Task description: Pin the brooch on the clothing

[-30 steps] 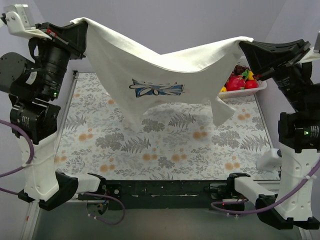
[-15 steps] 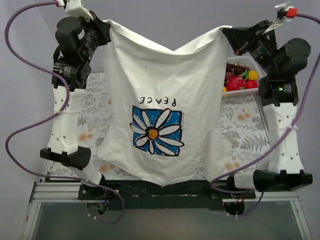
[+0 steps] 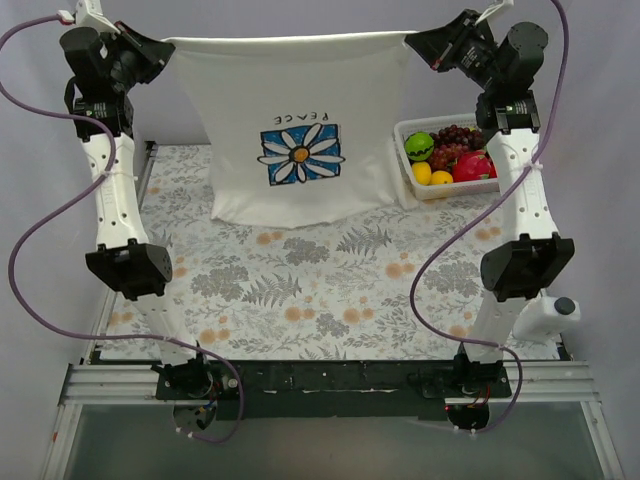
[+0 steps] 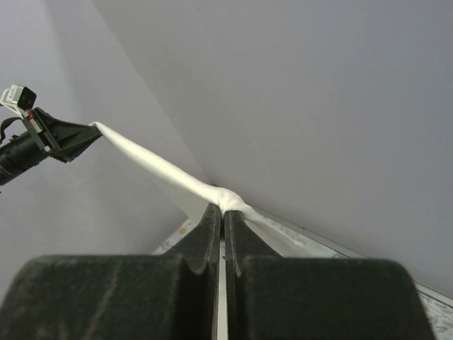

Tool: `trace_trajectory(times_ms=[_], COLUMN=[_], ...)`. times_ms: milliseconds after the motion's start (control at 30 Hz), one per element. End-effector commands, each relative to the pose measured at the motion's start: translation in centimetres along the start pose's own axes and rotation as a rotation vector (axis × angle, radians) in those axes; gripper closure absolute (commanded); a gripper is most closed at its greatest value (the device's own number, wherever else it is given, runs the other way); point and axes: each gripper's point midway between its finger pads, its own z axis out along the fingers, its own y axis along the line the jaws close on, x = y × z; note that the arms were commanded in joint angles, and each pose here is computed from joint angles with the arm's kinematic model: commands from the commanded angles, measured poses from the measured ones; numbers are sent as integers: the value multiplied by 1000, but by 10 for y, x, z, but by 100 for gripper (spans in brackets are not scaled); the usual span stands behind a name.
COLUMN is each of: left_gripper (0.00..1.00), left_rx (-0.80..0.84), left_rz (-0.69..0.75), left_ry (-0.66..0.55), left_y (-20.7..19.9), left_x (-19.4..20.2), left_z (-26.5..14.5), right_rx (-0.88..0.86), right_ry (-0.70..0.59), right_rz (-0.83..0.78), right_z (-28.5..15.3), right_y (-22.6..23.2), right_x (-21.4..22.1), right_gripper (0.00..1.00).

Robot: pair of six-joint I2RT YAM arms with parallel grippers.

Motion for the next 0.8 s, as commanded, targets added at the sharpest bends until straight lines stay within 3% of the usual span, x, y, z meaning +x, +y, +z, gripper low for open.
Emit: trace_trajectory(times_ms=[0, 33, 100, 167, 367, 633, 767], left_gripper=[100, 100, 100, 100, 100, 100, 100], left_rx=[183, 184, 200, 227, 256, 278, 320], left_rz=[90, 98, 126, 145, 180, 258, 259], left_ry=[-217, -222, -239, -252, -218, -336, -345], left_y=[-89, -93, -108, -126, -141, -187, -203], left_x=[-78, -79, -82, -85, -69, -86, -88], left_z=[-71, -77, -100, -122, -156, -233, -247], right_rx=[-120, -153, -136, -151, -156, -184, -216], right_ry=[-183, -223, -213, -257, -272, -327, -341], right_rz=[-120, -158, -149, -205, -261, -327, -348], right_z=[-37, -53, -62, -85, -125, -169, -184], right_y=[76, 103, 102, 132, 171, 221, 247], right_x=[-72, -83, -69, -81, -80, -93, -103], right_gripper=[99, 99, 99, 99, 99, 99, 99])
